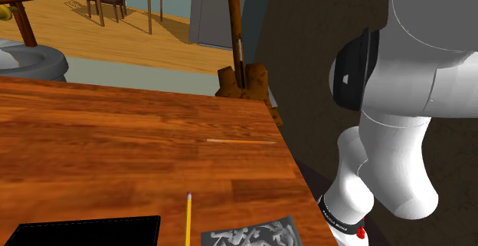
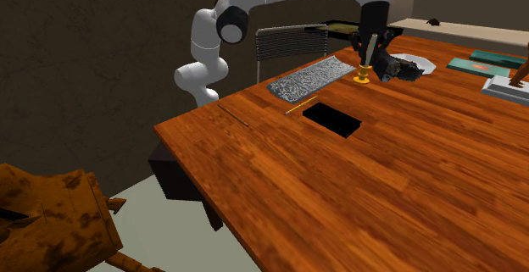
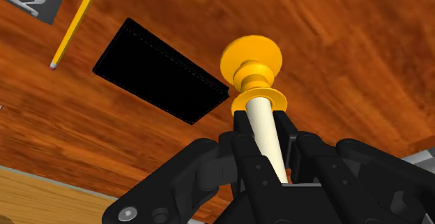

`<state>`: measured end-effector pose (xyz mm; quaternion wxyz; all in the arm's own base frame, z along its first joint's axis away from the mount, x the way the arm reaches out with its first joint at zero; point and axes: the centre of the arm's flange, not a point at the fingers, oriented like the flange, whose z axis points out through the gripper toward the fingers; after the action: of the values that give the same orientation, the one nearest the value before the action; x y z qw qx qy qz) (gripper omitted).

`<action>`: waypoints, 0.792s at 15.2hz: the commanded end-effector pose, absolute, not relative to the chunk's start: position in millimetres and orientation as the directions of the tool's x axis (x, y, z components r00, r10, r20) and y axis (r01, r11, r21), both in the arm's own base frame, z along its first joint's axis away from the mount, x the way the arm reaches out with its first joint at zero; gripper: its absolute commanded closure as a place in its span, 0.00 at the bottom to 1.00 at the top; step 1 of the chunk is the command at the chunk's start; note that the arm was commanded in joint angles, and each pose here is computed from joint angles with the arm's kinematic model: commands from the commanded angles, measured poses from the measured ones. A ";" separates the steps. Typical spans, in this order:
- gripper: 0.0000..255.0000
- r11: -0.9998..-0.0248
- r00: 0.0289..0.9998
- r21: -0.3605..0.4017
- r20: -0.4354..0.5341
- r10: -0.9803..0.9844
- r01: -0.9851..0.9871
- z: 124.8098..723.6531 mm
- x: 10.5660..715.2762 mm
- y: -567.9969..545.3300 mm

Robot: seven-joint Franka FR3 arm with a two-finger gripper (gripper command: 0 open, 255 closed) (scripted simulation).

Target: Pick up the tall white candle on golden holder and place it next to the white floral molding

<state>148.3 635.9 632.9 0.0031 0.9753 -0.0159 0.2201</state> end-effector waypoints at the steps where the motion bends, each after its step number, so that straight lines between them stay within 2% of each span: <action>1: 1.00 -0.999 0.902 -0.001 0.430 -0.030 -0.033 623.0 147.1 637.5; 12: 1.00 -0.999 0.902 -0.001 0.430 -0.030 -0.033 564.9 147.1 637.5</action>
<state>146.6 637.4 570.3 0.0033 0.9753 -0.0162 0.2204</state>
